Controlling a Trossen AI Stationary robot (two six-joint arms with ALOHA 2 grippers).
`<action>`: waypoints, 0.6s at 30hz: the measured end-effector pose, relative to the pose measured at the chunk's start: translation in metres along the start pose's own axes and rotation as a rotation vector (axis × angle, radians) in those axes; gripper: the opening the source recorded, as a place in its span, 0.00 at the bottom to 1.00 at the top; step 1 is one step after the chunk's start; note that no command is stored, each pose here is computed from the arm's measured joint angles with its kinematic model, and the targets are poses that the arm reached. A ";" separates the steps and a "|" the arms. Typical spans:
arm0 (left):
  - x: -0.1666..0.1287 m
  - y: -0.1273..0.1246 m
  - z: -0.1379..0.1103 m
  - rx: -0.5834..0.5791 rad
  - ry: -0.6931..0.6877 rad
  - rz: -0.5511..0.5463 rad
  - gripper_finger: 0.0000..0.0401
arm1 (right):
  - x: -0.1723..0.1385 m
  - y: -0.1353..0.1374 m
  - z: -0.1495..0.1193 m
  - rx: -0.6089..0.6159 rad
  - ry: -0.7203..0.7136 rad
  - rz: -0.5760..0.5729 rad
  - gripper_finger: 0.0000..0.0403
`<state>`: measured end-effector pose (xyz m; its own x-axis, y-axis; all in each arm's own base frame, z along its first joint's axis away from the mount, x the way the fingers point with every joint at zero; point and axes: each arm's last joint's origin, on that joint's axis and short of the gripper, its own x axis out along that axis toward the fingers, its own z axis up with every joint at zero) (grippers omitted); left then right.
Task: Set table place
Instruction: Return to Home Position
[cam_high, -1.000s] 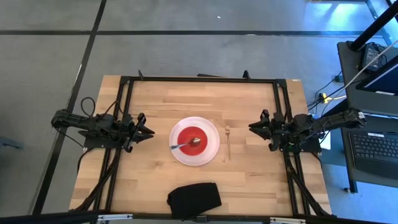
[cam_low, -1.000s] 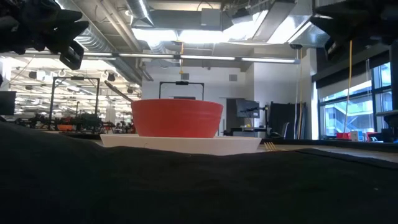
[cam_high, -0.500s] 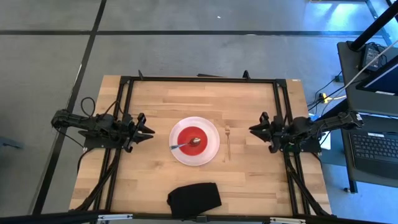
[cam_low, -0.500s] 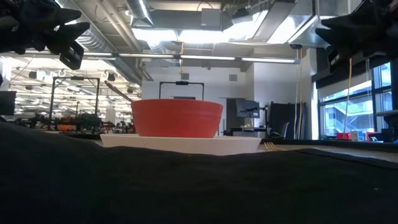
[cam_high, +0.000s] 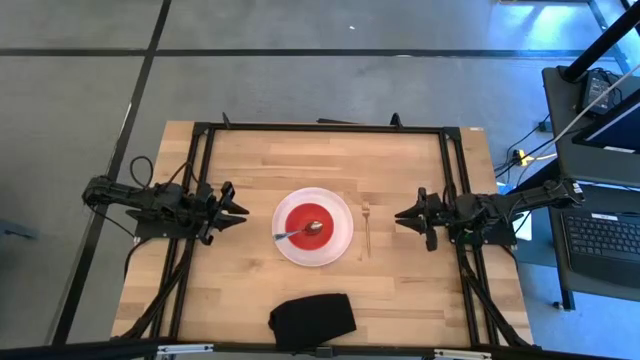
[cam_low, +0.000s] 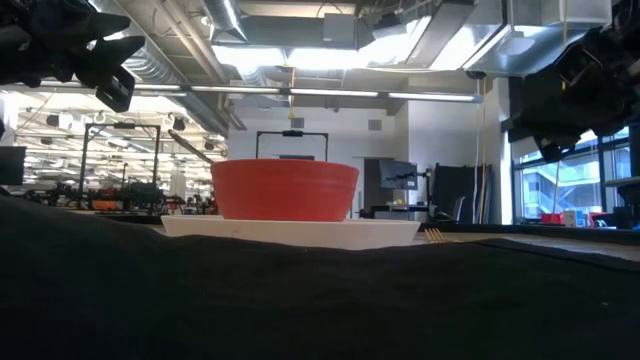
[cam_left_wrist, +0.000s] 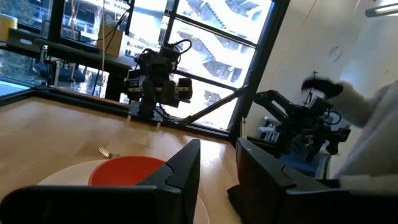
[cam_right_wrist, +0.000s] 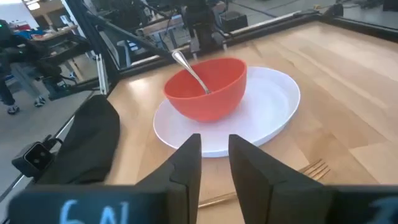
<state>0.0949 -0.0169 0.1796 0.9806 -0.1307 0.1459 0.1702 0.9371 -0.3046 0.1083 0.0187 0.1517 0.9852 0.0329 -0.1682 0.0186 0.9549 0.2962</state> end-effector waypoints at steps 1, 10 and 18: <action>0.000 0.000 0.000 0.000 0.000 0.000 0.24 | 0.000 0.000 0.000 0.000 0.000 0.000 0.21; 0.000 0.000 0.000 0.000 0.000 0.000 0.20 | 0.000 0.000 0.000 0.000 -0.001 0.000 0.21; 0.000 0.000 0.000 0.000 0.000 0.000 0.18 | -0.002 0.002 0.018 0.011 -0.210 -0.058 0.21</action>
<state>0.0949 -0.0169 0.1796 0.9806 -0.1308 0.1459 0.1703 0.9371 -0.3046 0.1094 0.0154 0.1696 0.9962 -0.0856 0.0141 0.0774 0.9502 0.3018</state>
